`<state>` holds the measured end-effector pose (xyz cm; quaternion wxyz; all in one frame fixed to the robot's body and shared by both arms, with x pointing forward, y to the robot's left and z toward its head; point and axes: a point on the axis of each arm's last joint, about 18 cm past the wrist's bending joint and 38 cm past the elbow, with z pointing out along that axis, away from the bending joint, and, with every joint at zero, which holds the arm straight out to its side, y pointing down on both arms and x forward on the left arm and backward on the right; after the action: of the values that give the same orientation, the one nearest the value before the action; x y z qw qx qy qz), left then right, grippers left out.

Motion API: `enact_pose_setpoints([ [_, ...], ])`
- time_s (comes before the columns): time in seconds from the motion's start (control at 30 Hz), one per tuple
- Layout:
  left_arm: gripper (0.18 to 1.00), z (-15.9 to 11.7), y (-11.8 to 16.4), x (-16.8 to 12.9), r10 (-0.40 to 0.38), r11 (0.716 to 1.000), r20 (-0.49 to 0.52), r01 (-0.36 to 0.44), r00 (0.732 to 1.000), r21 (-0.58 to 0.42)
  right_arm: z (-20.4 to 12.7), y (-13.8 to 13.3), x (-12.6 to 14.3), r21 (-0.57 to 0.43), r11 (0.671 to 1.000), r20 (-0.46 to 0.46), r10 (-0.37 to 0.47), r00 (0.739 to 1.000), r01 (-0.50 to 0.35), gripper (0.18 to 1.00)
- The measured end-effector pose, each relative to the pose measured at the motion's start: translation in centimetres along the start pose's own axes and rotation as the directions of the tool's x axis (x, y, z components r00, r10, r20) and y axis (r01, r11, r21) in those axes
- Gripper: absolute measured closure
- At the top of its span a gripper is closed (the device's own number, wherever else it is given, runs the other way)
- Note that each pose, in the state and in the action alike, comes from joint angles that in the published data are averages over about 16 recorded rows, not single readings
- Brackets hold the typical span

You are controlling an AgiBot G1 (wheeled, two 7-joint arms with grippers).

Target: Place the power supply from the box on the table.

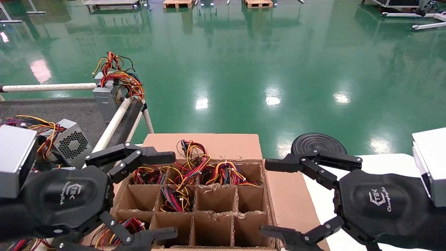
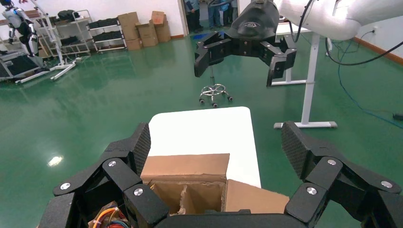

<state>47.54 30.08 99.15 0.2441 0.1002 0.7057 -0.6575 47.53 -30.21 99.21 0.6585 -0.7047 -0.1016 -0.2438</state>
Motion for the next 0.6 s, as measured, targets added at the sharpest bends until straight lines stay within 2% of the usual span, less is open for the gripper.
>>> enact_pose_setpoints([
  [0.07,0.185,-0.1,0.0,0.0,0.000,1.000,0.001,0.000,1.000,-0.004,0.0,0.0,0.0,0.000,1.000,0.000,0.000,1.000,0.000,0.275],
  [0.27,0.184,-0.5,0.2,0.0,0.003,1.000,0.009,-0.003,1.000,-0.031,0.0,0.0,0.0,0.000,1.000,0.000,0.000,1.000,0.000,0.406],
  [0.5,0.184,-1.2,0.4,-0.2,0.022,0.994,0.014,-0.020,1.000,-0.103,0.0,0.0,0.0,0.000,1.000,0.000,0.000,1.000,0.000,0.522],
  [0.6,0.184,-1.5,0.8,-0.2,0.033,0.988,0.012,-0.031,0.999,-0.150,0.0,0.0,0.0,0.000,1.000,0.000,0.000,1.000,0.000,0.625],
])
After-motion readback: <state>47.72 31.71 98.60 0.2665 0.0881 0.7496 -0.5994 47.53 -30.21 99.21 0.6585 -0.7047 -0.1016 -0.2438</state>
